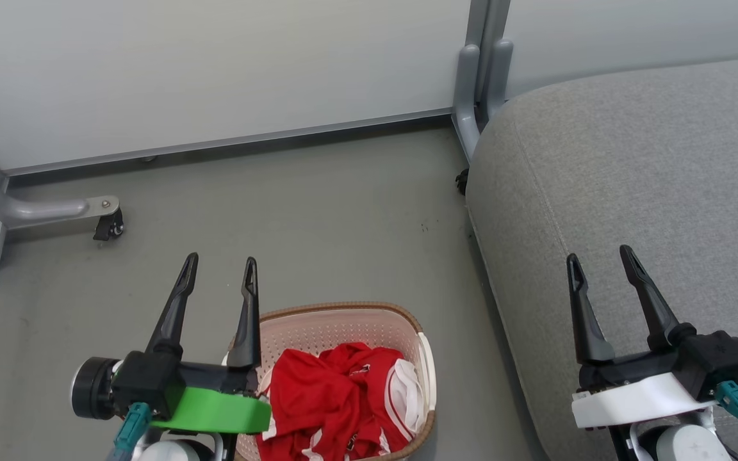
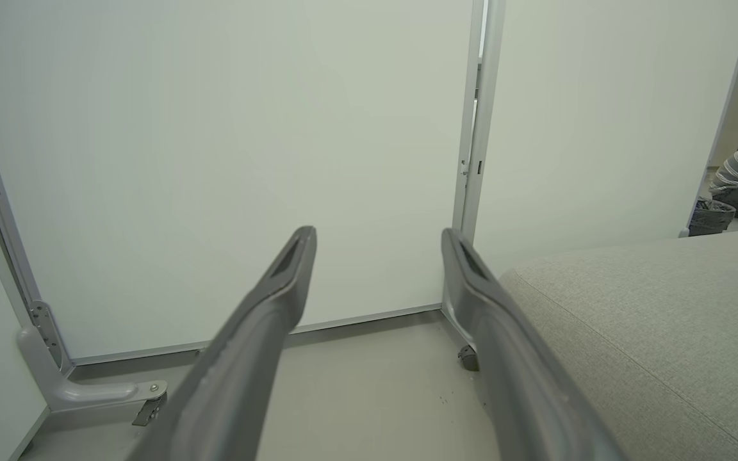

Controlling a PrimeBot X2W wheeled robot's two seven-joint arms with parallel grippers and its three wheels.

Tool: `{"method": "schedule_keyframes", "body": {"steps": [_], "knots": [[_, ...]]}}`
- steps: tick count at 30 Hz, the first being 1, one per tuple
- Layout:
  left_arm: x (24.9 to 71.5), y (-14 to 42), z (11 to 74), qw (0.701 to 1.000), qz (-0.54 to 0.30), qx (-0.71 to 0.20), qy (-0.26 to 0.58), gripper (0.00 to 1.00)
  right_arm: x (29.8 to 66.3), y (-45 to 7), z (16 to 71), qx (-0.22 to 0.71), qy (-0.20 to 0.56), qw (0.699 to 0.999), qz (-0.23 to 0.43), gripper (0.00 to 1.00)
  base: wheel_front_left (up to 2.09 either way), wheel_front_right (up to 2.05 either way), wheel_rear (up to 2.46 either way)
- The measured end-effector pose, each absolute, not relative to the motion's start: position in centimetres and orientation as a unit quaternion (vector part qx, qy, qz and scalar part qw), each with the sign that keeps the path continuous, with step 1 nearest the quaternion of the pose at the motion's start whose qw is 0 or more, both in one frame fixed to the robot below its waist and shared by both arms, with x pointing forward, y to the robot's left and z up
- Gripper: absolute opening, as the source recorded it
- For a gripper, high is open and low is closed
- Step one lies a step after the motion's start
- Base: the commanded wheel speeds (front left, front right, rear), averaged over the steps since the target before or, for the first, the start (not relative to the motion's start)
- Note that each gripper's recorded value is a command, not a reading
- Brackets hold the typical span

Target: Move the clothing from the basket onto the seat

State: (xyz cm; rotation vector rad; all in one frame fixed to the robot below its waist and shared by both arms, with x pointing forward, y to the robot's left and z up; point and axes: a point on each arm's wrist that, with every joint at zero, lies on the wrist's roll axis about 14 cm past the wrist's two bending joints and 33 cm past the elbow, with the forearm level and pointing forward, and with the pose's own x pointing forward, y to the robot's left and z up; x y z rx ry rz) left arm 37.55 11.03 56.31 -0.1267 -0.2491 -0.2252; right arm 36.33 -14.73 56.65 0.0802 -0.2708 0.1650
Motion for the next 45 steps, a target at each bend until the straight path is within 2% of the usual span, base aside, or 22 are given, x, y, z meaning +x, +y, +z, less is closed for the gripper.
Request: {"method": "schedule_keyframes", "body": {"steps": [17, 23, 28, 31, 34, 37, 39, 45], "knots": [[37.9, 11.1, 53.7, 0.988, -0.108, -0.070, -0.084, 1.00, 36.6, -14.8, 56.0, 0.042, -0.125, 0.988, 0.080, 1.00, 0.00, 0.00, 0.00], [40.0, 9.6, 51.2, 0.987, -0.136, -0.073, -0.047, 1.00, 38.6, -15.1, 55.9, 0.038, -0.126, 0.988, 0.076, 1.00, 0.00, 0.00, 0.00], [42.8, 7.8, 47.6, 0.984, -0.173, -0.034, -0.001, 1.00, 41.7, -15.2, 55.6, 0.039, -0.129, 0.988, 0.076, 1.00, 0.00, 0.00, 0.00], [43.8, 5.7, 44.7, 0.971, -0.235, 0.034, 0.029, 1.00, 43.6, -15.9, 55.1, 0.045, -0.129, 0.988, 0.066, 1.00, 0.00, 0.00, 0.00], [44.8, 4.8, 41.4, 0.959, -0.269, 0.065, 0.065, 1.00, 45.4, -16.0, 54.4, 0.048, -0.127, 0.989, 0.064, 1.00, 0.00, 0.00, 0.00], [45.2, 5.1, 36.7, 0.949, -0.277, 0.074, 0.128, 1.00, 46.8, -15.9, 53.2, 0.053, -0.119, 0.989, 0.067, 1.00, 0.00, 0.00, 0.00], [44.5, 5.6, 32.3, 0.932, -0.293, 0.098, 0.189, 1.00, 47.6, -15.8, 52.2, 0.055, -0.111, 0.990, 0.069, 1.00, 0.00, 0.00, 0.00], [45.6, 4.0, 26.2, 0.896, -0.345, 0.131, 0.246, 1.00, 49.7, -16.0, 49.6, 0.053, -0.095, 0.992, 0.068, 1.00, 0.00, 0.00, 0.00]]}}
